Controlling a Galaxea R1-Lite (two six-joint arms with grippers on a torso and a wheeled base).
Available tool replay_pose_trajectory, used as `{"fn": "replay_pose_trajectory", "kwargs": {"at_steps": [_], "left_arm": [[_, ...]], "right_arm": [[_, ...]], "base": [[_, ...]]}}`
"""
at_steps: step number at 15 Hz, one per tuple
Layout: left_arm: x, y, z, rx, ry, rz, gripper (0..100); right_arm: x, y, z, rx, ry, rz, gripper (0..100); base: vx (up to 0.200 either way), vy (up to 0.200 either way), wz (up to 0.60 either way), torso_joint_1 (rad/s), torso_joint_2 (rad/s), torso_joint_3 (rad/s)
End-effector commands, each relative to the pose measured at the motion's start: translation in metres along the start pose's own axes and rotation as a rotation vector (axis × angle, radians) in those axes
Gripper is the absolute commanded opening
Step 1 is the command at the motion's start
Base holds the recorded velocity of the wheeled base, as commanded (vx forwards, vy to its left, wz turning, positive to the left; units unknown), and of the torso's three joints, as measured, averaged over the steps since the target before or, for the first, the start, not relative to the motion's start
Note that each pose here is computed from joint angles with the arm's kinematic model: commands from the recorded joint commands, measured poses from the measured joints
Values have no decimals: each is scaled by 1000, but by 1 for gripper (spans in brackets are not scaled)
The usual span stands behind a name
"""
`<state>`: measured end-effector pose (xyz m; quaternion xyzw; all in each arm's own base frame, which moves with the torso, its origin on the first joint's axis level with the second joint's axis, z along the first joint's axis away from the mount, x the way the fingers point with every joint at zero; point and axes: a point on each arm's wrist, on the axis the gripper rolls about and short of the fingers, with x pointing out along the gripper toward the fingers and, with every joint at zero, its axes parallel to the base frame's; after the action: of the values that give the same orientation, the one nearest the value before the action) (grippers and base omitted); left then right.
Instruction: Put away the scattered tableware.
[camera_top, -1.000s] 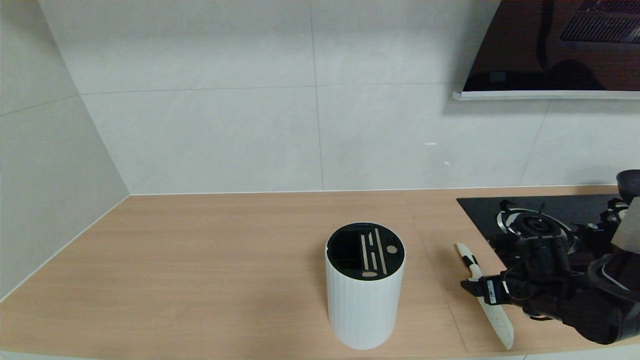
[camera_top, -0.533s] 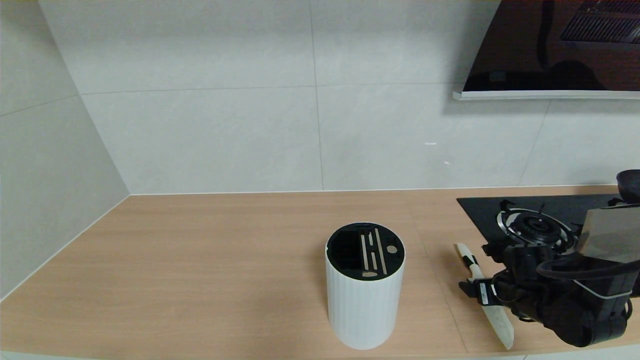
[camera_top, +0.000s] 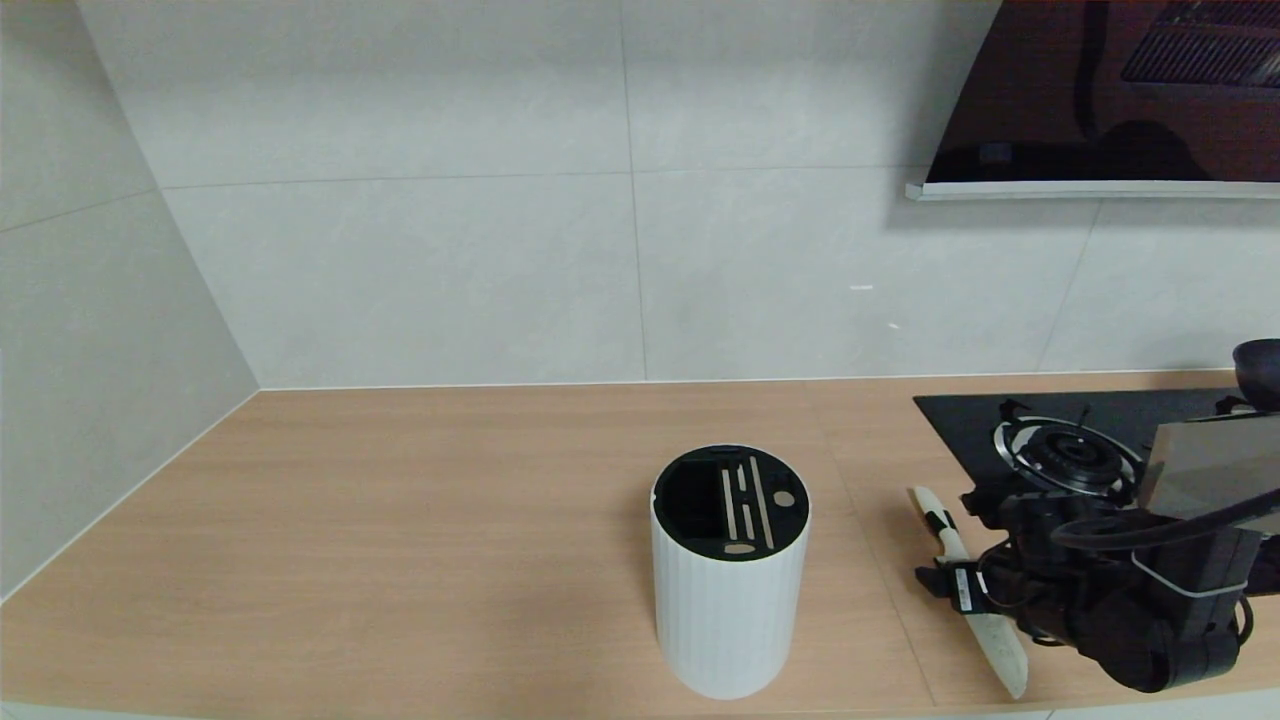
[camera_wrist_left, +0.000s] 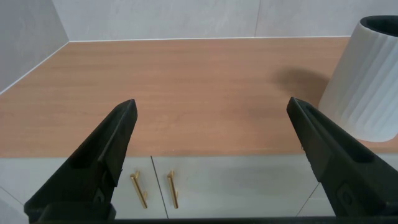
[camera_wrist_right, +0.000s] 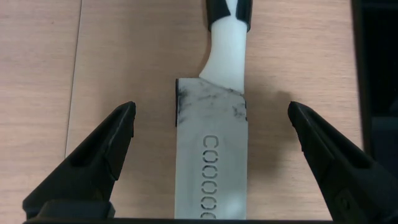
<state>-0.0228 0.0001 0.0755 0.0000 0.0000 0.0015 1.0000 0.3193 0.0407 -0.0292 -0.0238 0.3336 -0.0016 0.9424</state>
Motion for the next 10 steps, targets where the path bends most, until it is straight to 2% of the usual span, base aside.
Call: {"fn": "replay_pose_trajectory", "kwargs": {"at_steps": [1,3,4,10], "left_arm": [[0,0,0,0,0,0,100],[0,0,0,0,0,0,100],[0,0,0,0,0,0,100],[0,0,0,0,0,0,100]], "right_arm": [[2,0,-1,2,3,-2,100],[3,0,-2,0,7,-2,100],[3,-1,-2,1,7,-3,0],[5,-5,-3,8,14,-11,0]], "base": [[0,0,0,0,0,0],[0,0,0,0,0,0],[0,0,0,0,0,0],[0,0,0,0,0,0]]}}
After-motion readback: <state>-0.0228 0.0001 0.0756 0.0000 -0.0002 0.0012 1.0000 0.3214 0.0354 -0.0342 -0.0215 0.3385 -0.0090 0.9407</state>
